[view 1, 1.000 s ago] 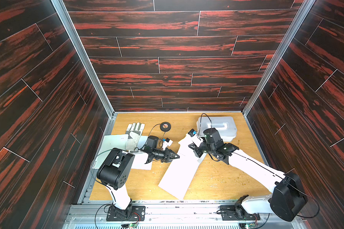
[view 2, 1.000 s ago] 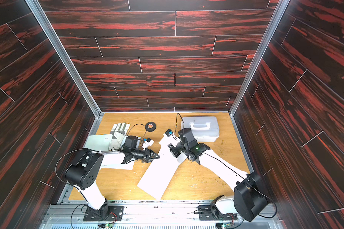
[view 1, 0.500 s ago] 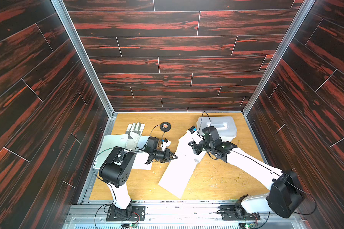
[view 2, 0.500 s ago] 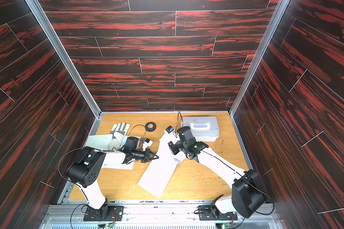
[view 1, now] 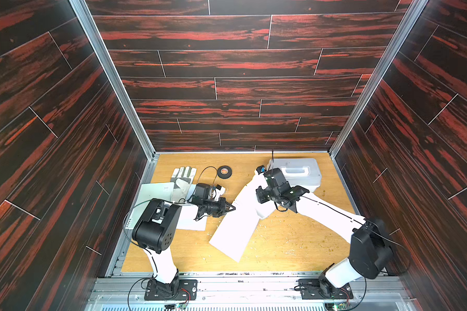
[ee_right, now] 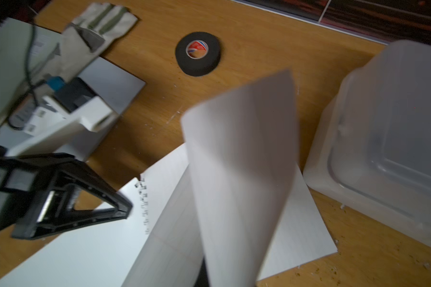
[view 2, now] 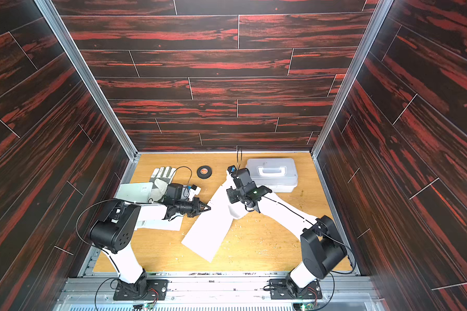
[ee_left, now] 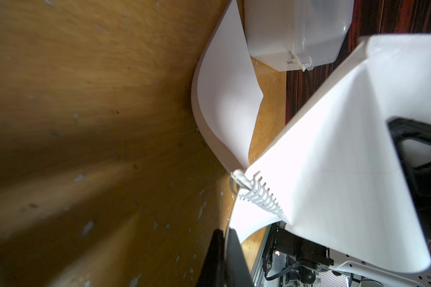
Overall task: Tear off pages from different notebooks
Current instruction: Tear off the paper from the notebook.
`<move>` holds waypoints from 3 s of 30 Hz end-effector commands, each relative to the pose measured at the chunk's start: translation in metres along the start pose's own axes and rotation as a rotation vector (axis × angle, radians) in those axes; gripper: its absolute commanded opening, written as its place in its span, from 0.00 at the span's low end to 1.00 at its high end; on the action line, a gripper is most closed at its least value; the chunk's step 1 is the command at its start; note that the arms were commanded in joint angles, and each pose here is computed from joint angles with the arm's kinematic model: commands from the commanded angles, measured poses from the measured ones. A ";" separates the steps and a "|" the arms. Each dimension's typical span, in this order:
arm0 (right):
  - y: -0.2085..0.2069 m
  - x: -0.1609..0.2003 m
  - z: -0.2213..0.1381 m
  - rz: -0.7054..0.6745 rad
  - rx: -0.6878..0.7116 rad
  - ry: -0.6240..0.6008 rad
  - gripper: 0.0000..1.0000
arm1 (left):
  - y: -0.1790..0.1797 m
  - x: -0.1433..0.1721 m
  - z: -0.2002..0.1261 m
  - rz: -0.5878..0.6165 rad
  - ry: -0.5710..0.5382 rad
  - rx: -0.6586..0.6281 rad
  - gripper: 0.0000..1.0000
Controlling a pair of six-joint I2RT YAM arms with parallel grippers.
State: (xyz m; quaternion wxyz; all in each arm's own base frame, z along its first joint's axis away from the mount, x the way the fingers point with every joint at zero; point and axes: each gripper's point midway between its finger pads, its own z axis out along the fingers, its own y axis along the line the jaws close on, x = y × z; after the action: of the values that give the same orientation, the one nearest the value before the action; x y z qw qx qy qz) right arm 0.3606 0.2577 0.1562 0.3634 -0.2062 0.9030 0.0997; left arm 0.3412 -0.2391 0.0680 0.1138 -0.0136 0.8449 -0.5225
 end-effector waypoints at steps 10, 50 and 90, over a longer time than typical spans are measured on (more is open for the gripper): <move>-0.039 0.054 0.006 0.126 0.221 0.171 0.00 | 0.022 -0.036 -0.018 -0.051 -0.146 -0.091 0.00; 0.128 0.046 0.014 -0.091 -0.374 0.075 0.39 | 0.016 -0.026 -0.003 -0.049 -0.104 -0.052 0.00; -0.012 0.052 0.032 0.008 0.272 0.265 0.00 | 0.039 -0.041 -0.010 -0.162 -0.233 -0.134 0.00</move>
State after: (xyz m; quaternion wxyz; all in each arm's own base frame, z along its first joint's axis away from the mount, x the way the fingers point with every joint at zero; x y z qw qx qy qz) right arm 0.3648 0.2618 0.0913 0.2848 -0.1715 0.9421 -0.0427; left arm 0.3581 -0.2230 0.0482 0.1160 -0.1119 0.8566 -0.4902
